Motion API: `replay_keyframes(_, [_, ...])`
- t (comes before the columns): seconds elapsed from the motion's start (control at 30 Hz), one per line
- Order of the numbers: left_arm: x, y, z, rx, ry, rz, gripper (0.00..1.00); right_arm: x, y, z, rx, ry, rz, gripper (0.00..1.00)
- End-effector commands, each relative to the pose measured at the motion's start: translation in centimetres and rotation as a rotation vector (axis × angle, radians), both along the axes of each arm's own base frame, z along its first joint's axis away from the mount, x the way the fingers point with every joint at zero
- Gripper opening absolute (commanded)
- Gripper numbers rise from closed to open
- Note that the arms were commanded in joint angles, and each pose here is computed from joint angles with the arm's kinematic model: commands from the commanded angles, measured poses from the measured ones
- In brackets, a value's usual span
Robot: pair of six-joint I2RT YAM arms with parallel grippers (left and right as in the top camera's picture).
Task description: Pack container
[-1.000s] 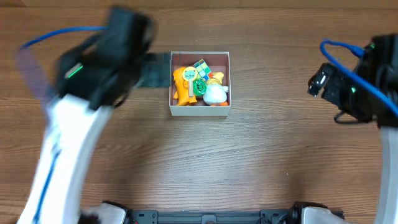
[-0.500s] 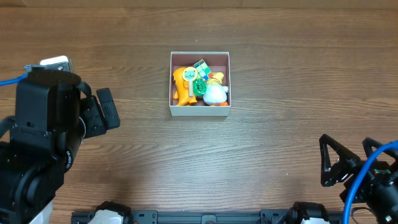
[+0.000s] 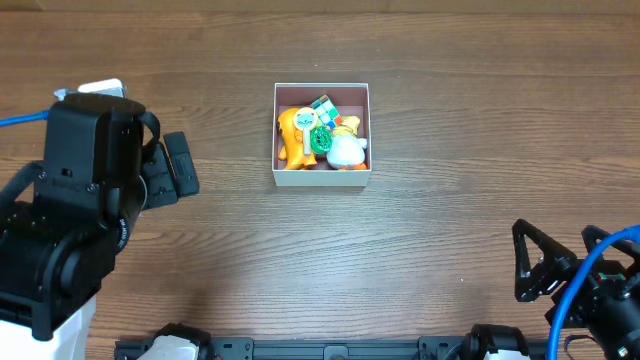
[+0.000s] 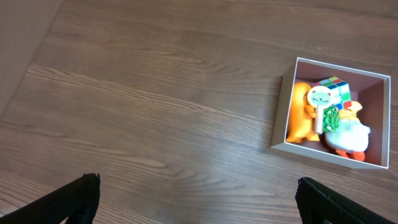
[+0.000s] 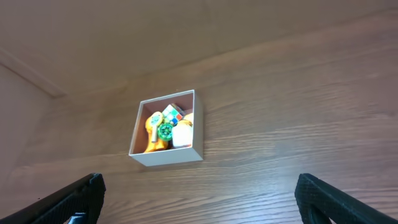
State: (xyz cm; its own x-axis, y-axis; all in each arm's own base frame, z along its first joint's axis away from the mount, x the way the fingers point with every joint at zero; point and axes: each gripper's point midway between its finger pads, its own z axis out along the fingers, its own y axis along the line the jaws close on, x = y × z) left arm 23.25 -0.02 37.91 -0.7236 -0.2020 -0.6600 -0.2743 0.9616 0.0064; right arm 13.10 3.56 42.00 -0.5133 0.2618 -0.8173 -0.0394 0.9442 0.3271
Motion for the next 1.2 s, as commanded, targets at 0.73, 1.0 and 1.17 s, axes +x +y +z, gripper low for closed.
replay_keyframes(0.73, [0.4,0.4,-0.1,0.011,0.002,0.029,1.0,5.6,1.1,-23.2,-0.037,-0.096,0.12,1.0])
replay_keyframes(1.0, [0.4,0.4,-0.1,0.011,0.002,0.029,1.0,5.9,1.1,-28.1,-0.03,-0.047,0.121,1.0])
replay_keyframes(1.17, [0.4,0.4,-0.1,0.011,0.002,0.029,1.0,6.2,1.1,-30.3,-0.027,-0.019,0.121,1.0])
